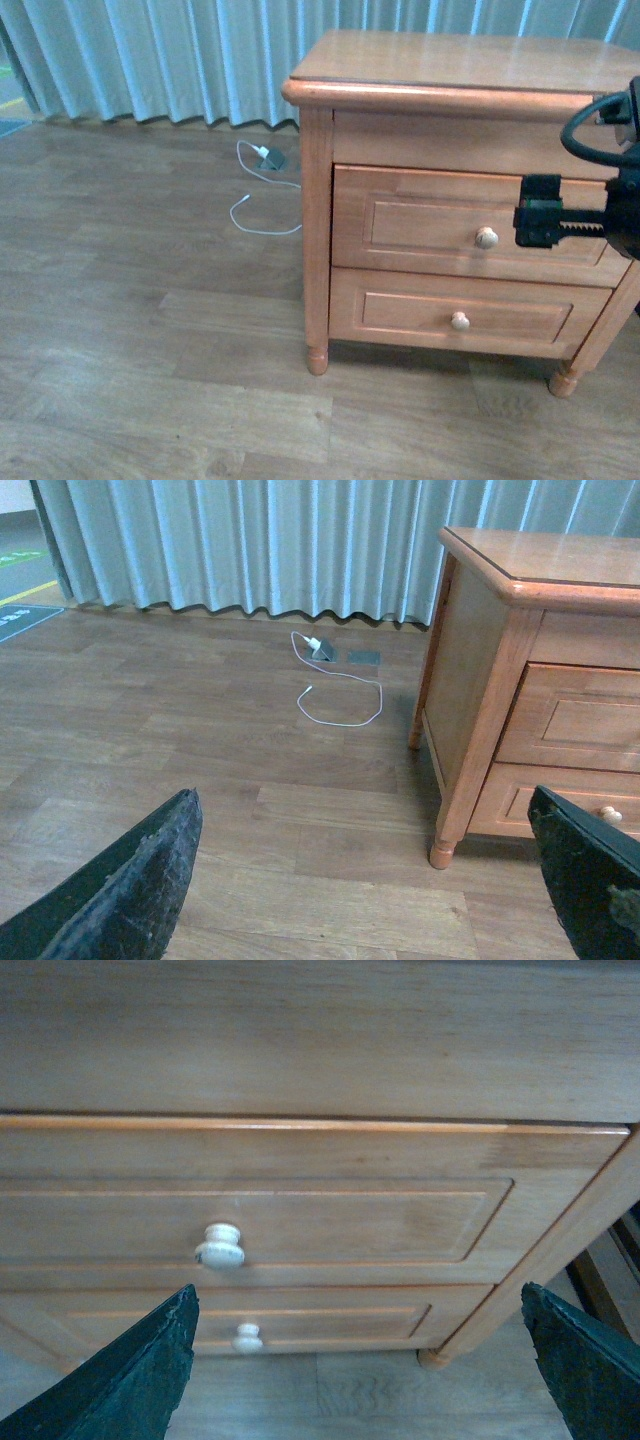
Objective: Put charger into drawer
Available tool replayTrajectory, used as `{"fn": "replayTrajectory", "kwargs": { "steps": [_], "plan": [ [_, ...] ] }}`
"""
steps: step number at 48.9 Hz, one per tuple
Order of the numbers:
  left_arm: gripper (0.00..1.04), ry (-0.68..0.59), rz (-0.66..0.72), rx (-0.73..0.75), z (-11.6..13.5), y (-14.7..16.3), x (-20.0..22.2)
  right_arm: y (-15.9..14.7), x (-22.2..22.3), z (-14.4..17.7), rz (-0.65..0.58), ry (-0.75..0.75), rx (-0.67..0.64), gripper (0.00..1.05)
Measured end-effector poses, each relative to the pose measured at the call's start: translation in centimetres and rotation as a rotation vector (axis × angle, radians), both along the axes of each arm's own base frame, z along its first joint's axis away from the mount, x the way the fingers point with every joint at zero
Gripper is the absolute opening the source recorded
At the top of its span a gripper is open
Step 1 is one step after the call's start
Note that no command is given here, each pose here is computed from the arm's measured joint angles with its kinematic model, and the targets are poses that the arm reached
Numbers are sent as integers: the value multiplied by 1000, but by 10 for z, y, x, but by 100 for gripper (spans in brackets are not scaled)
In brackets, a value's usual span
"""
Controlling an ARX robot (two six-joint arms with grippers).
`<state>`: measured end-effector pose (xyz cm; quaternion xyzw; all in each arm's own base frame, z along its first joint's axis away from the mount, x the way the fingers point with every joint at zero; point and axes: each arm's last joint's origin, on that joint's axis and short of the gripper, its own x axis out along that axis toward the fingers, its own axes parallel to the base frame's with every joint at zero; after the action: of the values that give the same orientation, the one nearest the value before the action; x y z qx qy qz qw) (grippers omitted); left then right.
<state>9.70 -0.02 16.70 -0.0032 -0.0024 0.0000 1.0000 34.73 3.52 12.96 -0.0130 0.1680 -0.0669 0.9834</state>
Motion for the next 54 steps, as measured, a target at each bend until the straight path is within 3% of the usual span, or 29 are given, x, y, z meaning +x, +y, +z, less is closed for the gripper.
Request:
{"fn": "replayTrajectory", "kwargs": {
  "steps": [18,27,40,48,54],
  "plan": [
    [99,0,0,0,0,0,0,-26,-121,38,45,37,22,97],
    [99,0,0,0,0,0,0,-35,-173,53,-6,-13,61,97],
    [99,0,0,0,0,0,0,-37,-186,61,-18,-77,81,96],
    [99,0,0,0,0,0,0,-35,-196,54,131,-318,49,68],
    [99,0,0,0,0,0,0,-35,-205,51,133,-332,37,41]
  ]
}}
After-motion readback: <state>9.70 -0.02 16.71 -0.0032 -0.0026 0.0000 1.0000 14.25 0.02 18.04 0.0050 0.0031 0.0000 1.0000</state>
